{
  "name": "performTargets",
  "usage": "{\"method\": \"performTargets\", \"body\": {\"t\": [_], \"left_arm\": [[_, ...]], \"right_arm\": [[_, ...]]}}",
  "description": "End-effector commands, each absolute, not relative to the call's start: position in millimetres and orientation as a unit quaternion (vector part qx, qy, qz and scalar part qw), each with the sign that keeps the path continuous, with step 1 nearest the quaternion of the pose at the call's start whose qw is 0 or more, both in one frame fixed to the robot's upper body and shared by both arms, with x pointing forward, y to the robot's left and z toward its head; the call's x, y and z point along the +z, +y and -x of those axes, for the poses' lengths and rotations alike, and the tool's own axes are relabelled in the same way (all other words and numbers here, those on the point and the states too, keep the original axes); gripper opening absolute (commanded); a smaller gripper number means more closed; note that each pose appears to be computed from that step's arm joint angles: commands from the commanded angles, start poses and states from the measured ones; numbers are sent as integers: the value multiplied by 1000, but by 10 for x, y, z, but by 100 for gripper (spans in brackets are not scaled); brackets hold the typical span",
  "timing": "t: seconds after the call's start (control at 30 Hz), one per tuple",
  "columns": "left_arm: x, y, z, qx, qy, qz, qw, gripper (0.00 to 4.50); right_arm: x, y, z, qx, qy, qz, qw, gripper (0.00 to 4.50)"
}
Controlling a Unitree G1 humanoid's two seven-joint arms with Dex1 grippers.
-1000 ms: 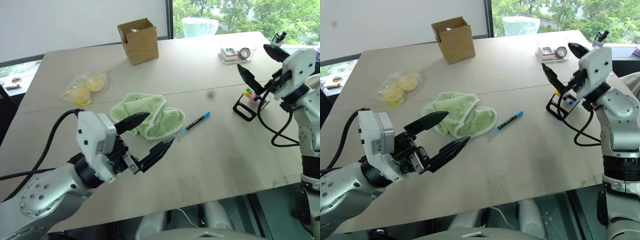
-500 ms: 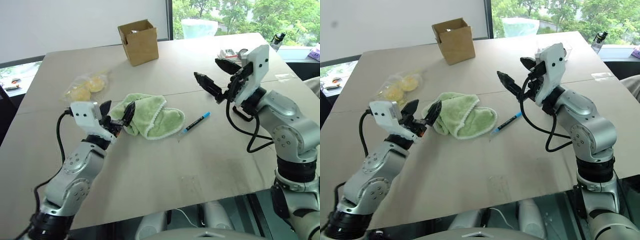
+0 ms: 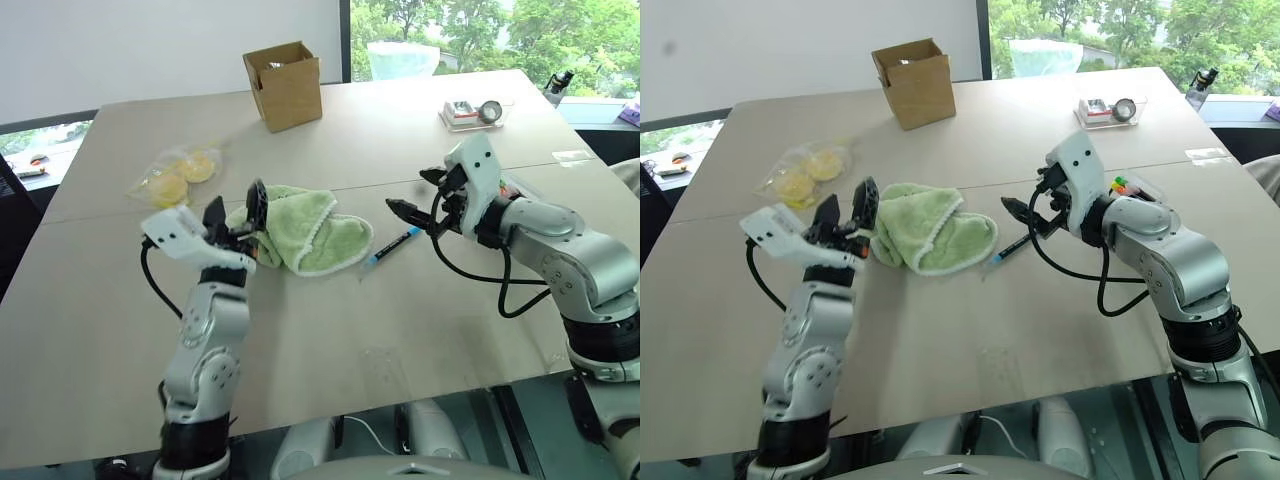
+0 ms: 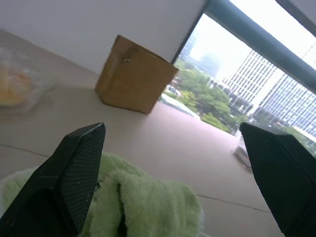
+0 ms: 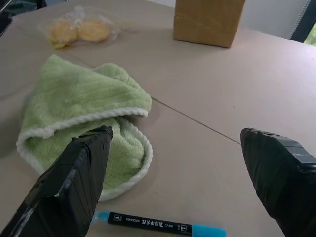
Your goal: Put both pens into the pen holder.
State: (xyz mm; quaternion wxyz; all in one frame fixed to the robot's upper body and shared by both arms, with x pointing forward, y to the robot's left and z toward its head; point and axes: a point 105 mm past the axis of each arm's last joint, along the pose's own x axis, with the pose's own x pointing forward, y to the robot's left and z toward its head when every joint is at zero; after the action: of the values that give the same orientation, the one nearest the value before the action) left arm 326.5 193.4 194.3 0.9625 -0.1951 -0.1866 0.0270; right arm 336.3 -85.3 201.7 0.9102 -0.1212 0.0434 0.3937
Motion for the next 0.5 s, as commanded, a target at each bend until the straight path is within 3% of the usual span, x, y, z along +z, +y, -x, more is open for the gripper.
{"method": "performTargets", "body": {"t": [0.03, 0.1, 0.17, 0.23, 0.37, 0.5], "left_arm": [[2204, 1950, -3383, 52, -230, 149, 960, 450], [2261, 1765, -3433, -24, -222, 133, 966, 450], [2153, 1372, -3282, -198, -170, 105, 960, 450], [2002, 1242, -3061, -292, -119, 82, 945, 450], [1911, 1231, -2737, -392, -57, 62, 916, 450], [1931, 1257, -2655, -423, -38, 34, 904, 450]], "right_arm": [[1932, -823, -3359, 413, 40, 172, 893, 442], [1774, -824, -3353, 434, 53, 233, 869, 442], [1595, -855, -3342, 469, 77, 299, 827, 442], [1543, -864, -3352, 498, 84, 334, 796, 442], [1460, -900, -3478, 527, 97, 384, 752, 442], [1441, -872, -3631, 544, 94, 410, 726, 442]]}}
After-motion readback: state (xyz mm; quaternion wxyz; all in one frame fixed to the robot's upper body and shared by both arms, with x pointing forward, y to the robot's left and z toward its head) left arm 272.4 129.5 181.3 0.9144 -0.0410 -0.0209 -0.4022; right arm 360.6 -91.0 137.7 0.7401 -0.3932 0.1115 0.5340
